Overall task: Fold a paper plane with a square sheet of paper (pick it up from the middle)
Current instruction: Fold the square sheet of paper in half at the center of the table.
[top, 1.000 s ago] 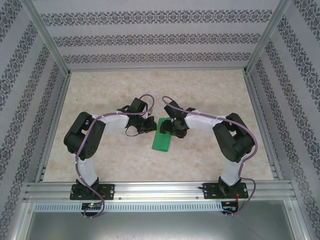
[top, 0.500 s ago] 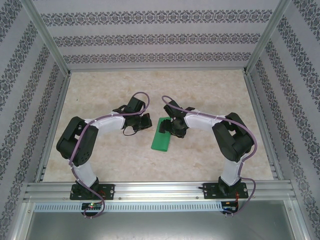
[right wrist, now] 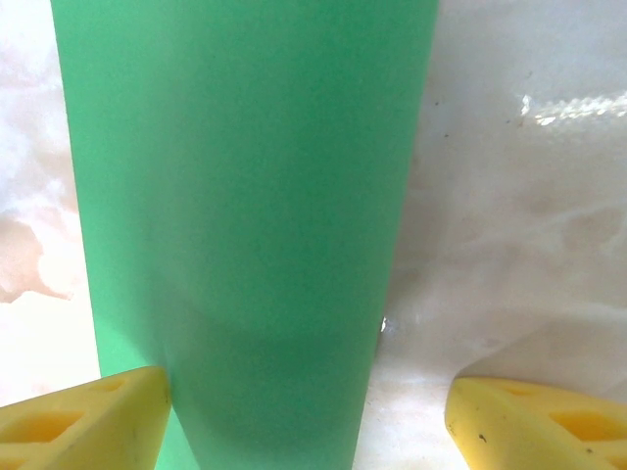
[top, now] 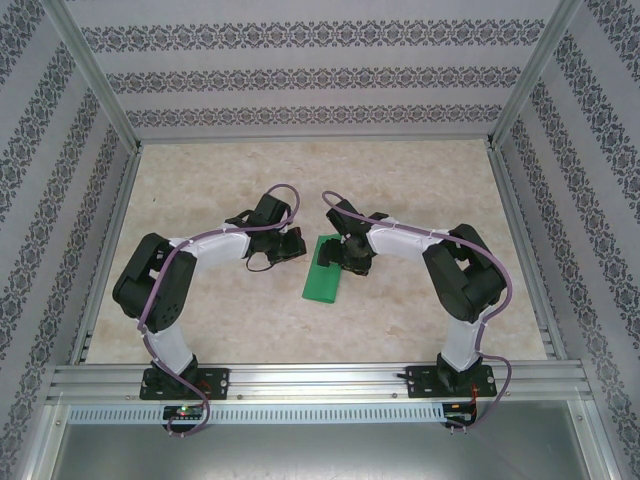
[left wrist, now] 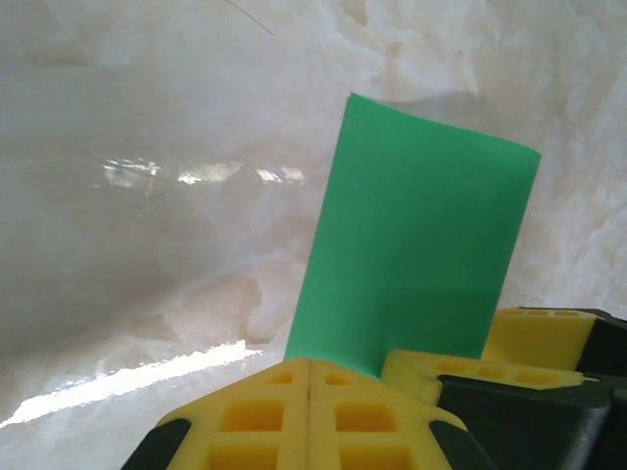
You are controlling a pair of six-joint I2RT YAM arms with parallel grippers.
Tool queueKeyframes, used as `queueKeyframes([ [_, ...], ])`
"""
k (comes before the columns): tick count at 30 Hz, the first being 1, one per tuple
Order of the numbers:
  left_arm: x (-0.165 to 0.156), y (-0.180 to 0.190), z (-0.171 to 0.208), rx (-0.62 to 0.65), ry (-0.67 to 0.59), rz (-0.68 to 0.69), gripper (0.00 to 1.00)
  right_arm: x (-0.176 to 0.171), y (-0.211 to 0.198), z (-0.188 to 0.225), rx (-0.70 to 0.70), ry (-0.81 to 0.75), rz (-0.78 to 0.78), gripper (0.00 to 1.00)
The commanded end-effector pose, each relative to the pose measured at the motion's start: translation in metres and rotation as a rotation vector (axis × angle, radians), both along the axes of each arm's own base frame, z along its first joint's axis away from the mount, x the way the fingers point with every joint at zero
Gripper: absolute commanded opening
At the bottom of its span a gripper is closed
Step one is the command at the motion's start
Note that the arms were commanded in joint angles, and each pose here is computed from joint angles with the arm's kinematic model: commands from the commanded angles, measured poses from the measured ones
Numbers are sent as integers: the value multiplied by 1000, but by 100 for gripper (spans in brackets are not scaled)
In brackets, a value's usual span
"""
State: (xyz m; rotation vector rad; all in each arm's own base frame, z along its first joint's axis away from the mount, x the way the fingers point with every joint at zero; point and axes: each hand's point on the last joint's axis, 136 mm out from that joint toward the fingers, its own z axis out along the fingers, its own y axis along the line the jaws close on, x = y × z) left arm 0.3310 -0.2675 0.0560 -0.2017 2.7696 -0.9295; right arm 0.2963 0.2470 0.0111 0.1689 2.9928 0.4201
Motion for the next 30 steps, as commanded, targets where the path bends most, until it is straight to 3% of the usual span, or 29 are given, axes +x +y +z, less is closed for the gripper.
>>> queueKeyframes([
  [1,3,-18,6,-57,-16,-52,5,-16,-15,-58,-81,83,24,77],
  [23,-2,-37,-8,-103,50,-114,6,-19,-17,-66,-101,98,35,77],
  [30,-5,-42,-18,-110,84,-118,1,-20,-17,-66,-100,98,35,77],
])
